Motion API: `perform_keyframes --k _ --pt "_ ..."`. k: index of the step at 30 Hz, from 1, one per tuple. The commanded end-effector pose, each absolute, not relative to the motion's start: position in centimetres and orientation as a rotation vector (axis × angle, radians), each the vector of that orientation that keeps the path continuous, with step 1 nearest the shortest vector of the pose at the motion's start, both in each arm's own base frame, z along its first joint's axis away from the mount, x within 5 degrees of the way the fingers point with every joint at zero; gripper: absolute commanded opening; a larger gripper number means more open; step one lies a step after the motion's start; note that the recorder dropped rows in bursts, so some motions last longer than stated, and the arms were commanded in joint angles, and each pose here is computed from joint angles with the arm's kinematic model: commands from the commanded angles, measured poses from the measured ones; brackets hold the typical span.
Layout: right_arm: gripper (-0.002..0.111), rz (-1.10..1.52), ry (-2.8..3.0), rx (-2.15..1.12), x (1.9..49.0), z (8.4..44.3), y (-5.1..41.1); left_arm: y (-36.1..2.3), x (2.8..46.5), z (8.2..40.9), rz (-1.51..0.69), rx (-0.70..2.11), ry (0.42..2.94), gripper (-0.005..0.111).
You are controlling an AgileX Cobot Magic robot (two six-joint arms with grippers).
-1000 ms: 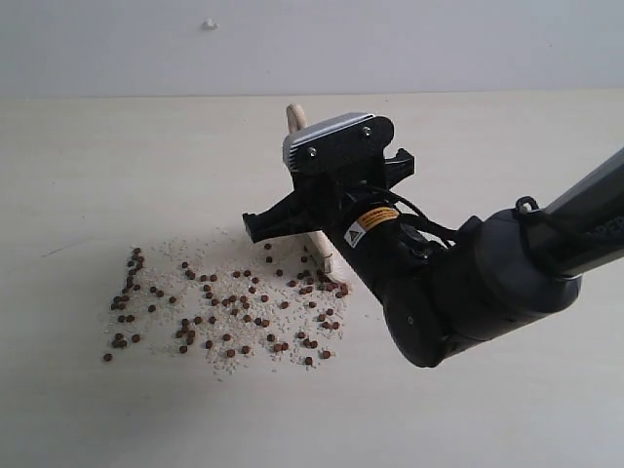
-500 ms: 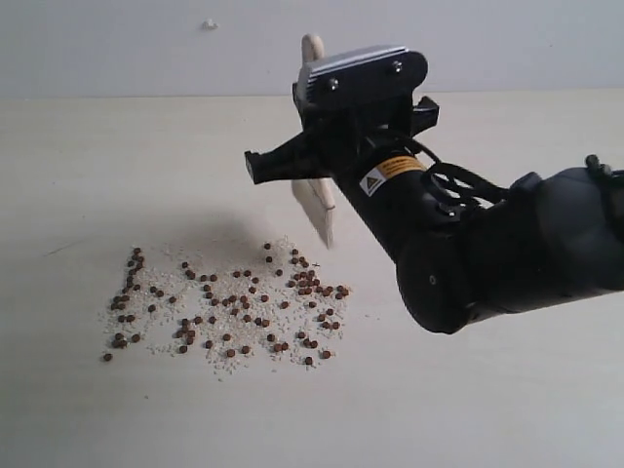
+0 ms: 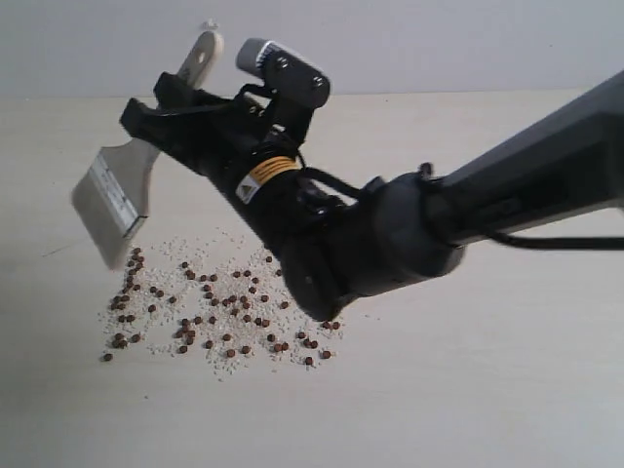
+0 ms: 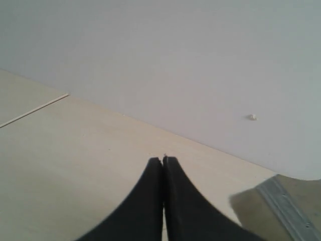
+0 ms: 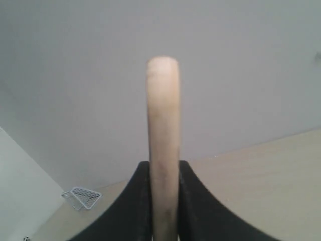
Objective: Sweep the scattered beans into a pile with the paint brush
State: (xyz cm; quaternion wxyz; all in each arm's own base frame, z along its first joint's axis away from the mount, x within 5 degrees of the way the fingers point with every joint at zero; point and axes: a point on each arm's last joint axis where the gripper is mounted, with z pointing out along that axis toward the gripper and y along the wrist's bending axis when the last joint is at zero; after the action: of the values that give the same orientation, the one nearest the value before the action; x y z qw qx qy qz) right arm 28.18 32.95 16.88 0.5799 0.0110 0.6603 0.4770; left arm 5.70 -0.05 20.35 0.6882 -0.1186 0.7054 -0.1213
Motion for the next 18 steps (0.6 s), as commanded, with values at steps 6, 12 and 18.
perform_keyframes --k 6,12,18 --pt "0.000 1.035 1.713 0.094 27.7 13.9 39.3 -0.1 5.6 20.4 -0.288 -0.259 1.571 0.000" --pt "0.000 0.901 1.755 0.095 27.4 13.4 39.7 -0.3 5.6 20.4 -0.313 -0.233 1.577 0.000" --pt "0.000 0.802 1.766 0.077 27.6 13.1 39.3 -0.5 5.6 20.4 -0.334 -0.212 1.581 0.000"
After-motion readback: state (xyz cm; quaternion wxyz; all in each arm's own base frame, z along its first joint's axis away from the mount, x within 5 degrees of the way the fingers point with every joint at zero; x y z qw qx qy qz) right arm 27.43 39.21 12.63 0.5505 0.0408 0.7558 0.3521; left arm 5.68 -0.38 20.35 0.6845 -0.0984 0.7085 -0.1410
